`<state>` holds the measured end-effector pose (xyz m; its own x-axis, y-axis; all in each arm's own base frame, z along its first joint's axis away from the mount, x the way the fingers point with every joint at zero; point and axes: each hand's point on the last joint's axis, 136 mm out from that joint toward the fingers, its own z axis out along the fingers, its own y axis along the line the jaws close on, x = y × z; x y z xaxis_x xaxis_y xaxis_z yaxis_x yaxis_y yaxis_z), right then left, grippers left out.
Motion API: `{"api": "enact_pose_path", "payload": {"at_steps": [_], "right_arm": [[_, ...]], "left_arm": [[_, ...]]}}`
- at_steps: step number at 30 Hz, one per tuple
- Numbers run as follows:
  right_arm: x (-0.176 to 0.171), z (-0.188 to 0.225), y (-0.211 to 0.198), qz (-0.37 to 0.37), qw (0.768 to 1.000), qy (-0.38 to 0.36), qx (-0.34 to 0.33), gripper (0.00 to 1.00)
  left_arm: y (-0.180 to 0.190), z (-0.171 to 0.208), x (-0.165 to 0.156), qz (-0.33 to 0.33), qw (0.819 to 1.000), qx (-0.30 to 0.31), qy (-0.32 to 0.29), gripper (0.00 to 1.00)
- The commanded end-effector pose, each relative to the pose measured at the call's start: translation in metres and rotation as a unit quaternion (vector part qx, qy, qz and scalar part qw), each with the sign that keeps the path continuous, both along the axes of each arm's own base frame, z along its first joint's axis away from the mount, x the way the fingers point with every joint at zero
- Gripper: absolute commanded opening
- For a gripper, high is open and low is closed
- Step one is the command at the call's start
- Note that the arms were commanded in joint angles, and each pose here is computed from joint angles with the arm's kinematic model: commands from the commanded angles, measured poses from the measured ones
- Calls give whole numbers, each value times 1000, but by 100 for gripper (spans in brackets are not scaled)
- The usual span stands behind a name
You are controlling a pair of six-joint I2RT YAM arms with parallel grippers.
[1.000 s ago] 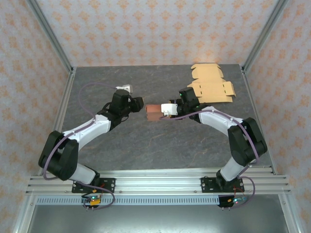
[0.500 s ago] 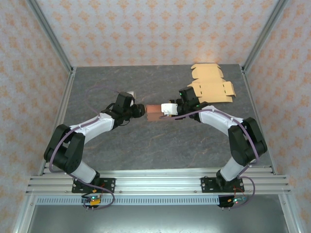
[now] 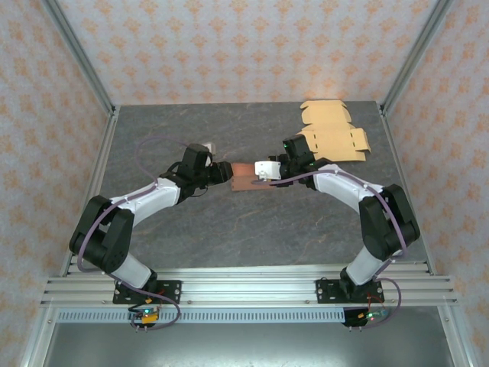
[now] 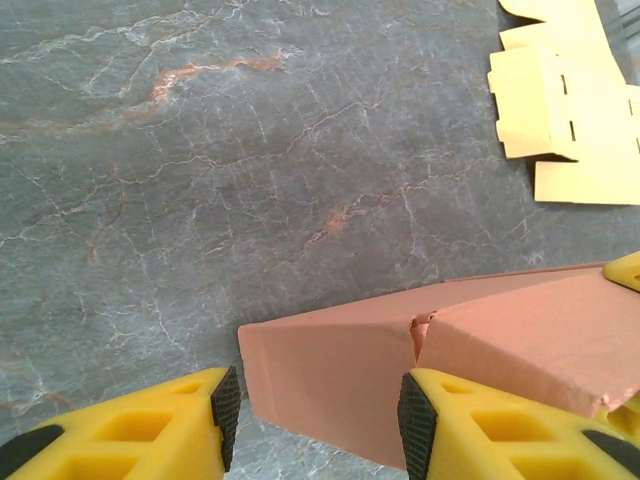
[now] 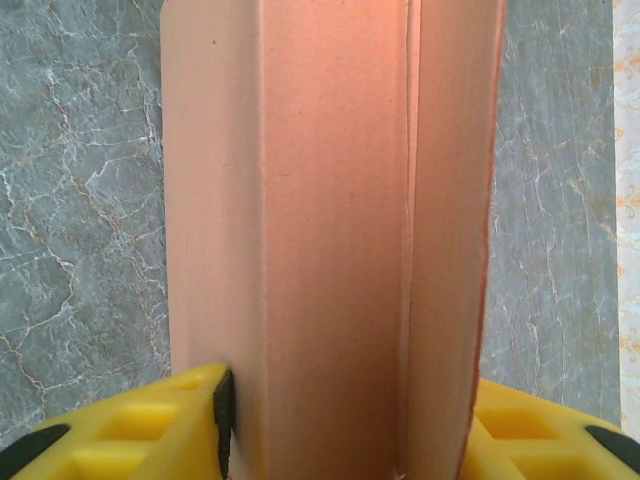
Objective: Fold the paper box
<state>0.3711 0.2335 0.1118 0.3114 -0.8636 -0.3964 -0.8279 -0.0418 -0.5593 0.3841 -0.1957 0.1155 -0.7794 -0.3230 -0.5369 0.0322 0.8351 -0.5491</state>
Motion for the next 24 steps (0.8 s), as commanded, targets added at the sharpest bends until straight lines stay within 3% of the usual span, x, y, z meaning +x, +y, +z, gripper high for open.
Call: {"api": "enact_pose_path", "payload": {"at_steps": [1, 24], "right_arm": [[-30, -37, -5, 16, 996, 86, -30, 48], [-36, -66, -12, 23, 988, 109, -107, 48]], "left_arm": [[-20, 17, 5, -14, 999, -46, -20, 49], [-32, 26, 9, -20, 995, -101, -9, 54]]}}
